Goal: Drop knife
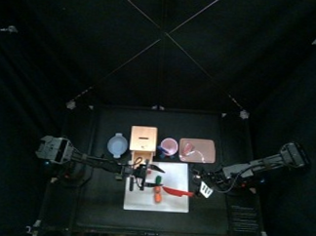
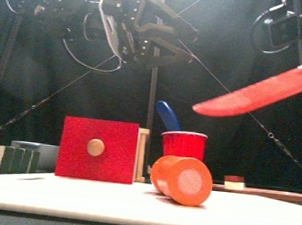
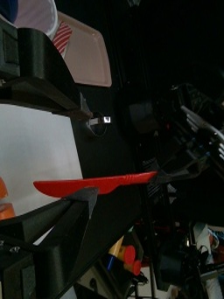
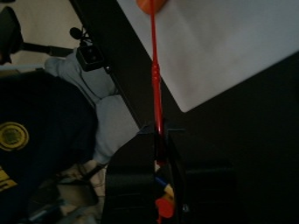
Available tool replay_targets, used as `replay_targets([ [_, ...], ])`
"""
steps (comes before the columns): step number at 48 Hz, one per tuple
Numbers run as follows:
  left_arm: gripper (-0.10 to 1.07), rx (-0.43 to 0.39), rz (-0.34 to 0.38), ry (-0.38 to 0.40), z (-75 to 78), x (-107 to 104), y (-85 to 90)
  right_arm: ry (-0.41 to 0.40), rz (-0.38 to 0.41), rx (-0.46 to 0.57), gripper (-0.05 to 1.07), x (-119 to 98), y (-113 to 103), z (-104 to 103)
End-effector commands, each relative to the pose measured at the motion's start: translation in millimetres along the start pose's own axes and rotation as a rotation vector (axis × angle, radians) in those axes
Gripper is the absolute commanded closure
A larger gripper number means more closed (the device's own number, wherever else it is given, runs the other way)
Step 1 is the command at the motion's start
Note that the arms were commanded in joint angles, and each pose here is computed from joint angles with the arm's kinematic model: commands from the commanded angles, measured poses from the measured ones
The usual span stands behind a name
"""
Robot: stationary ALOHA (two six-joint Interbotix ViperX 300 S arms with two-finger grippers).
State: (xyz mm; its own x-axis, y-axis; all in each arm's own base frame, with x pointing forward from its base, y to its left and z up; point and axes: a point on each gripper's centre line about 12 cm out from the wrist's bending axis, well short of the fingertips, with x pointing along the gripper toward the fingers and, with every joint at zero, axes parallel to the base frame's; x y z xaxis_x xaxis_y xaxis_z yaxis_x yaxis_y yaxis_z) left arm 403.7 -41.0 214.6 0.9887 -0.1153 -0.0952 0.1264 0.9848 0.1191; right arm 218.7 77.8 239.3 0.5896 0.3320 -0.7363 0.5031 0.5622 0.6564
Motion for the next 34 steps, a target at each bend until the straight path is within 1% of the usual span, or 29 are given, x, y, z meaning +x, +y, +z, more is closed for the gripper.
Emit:
replay_targets([
  [1,0.04,-0.002,0.01,-0.041,11.7,-6.1,2.8,0.003,-0.006,0.098,0.76,-4.2,-2.8,-2.0],
  [4,0.04,-0.004,0.009,-0.03,8.0,-9.8,2.3,0.006,-0.028,0.172,0.76,-4.7,-8.4,-4.6],
  [10,0.04,-0.028,0.022,-0.007,0.3,-16.4,3.1,-0.014,-0.074,0.29,0.76,-4.3,-17.4,-6.9],
  [15,0.04,-0.051,0.036,-0.001,-1.2,-19.6,3.2,-0.049,-0.129,0.368,0.76,-2.4,-24.0,-7.6],
  [18,0.04,-0.053,0.036,-0.009,1.7,-20.0,2.3,-0.077,-0.162,0.409,0.76,-0.3,-28.6,-7.1],
  [21,0.04,-0.048,0.034,-0.014,3.5,-20.6,2.2,-0.1,-0.185,0.447,0.76,3.3,-32.8,-8.2],
  [27,0.04,-0.028,0.02,-0.007,1.4,-24.9,0.7,-0.124,-0.237,0.543,0.75,16.9,-41.3,-14.4],
  [32,0.04,0.008,-0.001,-0.009,1.7,-29.6,-0.7,-0.131,-0.247,0.597,0.75,27.4,-43.7,-18.5],
  [34,0.04,0.025,-0.013,-0.012,2.4,-31.3,-1.7,-0.13,-0.237,0.604,0.75,30.9,-42.1,-19.3],
])
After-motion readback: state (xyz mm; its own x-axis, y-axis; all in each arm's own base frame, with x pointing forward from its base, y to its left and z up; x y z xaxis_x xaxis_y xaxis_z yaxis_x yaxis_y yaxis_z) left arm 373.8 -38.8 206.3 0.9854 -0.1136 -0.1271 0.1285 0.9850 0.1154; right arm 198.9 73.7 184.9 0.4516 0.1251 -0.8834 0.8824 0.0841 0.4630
